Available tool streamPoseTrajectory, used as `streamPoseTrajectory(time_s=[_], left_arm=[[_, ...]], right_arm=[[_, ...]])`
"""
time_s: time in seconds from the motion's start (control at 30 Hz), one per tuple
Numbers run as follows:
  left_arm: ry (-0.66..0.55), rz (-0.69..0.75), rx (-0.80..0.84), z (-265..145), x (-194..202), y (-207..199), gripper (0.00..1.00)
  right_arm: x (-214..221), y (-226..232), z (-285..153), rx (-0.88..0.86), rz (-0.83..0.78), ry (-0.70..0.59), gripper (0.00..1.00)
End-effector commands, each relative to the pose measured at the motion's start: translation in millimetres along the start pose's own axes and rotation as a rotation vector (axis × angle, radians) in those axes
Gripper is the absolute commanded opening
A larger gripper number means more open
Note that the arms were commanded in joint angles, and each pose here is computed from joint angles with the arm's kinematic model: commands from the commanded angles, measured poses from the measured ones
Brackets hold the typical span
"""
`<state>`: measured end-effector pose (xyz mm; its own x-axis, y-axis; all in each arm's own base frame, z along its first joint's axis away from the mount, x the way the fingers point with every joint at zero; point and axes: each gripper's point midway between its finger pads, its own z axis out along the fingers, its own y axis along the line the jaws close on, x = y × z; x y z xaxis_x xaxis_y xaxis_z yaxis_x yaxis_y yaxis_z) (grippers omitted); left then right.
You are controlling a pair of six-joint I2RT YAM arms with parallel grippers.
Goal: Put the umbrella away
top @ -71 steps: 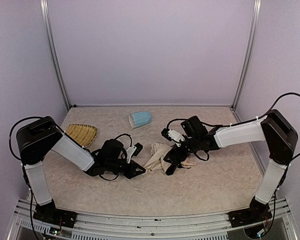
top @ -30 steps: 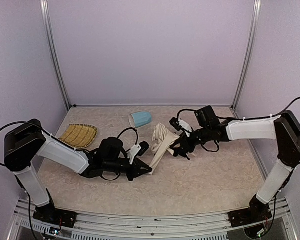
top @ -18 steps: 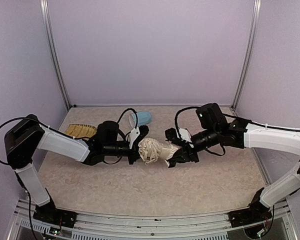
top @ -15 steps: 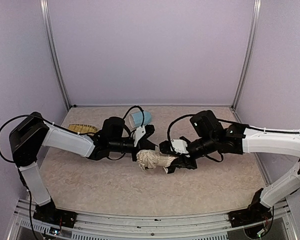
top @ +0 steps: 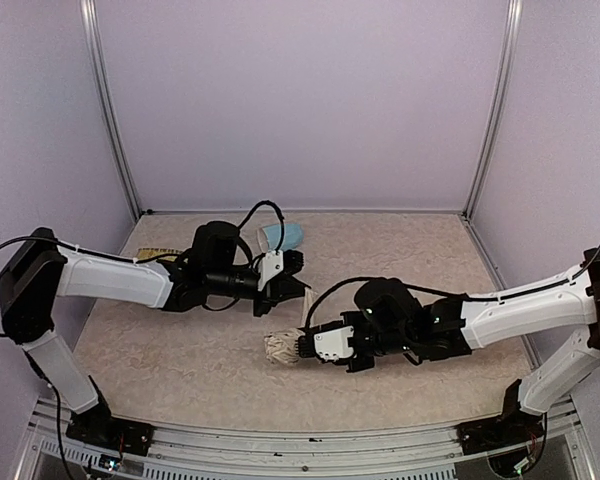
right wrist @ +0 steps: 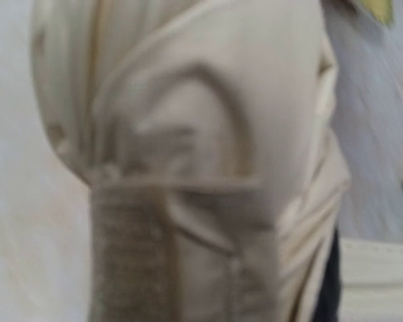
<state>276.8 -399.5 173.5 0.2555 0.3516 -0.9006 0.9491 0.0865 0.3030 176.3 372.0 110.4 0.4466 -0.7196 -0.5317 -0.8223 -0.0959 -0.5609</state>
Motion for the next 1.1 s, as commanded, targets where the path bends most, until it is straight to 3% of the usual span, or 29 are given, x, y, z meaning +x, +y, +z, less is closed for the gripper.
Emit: streamPoseTrajectory(time_s=[0.0,0.3,0.5,0.63,0.77,0.9,1.07], left_arm=[[-0.359,0.273,-0.253,-54,-124,26,0.00],[-0.510,0.254,-0.185,-68,-128,-33,0.00],[-0.520,0.162,-0.119,-59,-113,-49,0.00],[-0.424,0.085,-0.128,-36,-71,-49,0.00],[-0.324,0.051,-0.125,-14,-33,-47,0.00],[-0.160,-0.001,-0.199,8,14,-22,0.00],[0.058,-0.036,-0.417,19,64,33,0.00]], right_arm=[[-2,84,-5,-0.442,0.152,-0.114,0.00],[-14,62,-10,-0.557,0.355,-0.203,0.00],[1,36,2,-0.427,0.412,-0.149,0.01],[45,7,30,-0.185,0.404,0.061,0.05],[73,10,48,-0.077,0.262,0.218,0.03],[71,52,55,-0.201,0.098,0.199,0.00],[74,83,56,-0.334,0.099,0.219,0.00]])
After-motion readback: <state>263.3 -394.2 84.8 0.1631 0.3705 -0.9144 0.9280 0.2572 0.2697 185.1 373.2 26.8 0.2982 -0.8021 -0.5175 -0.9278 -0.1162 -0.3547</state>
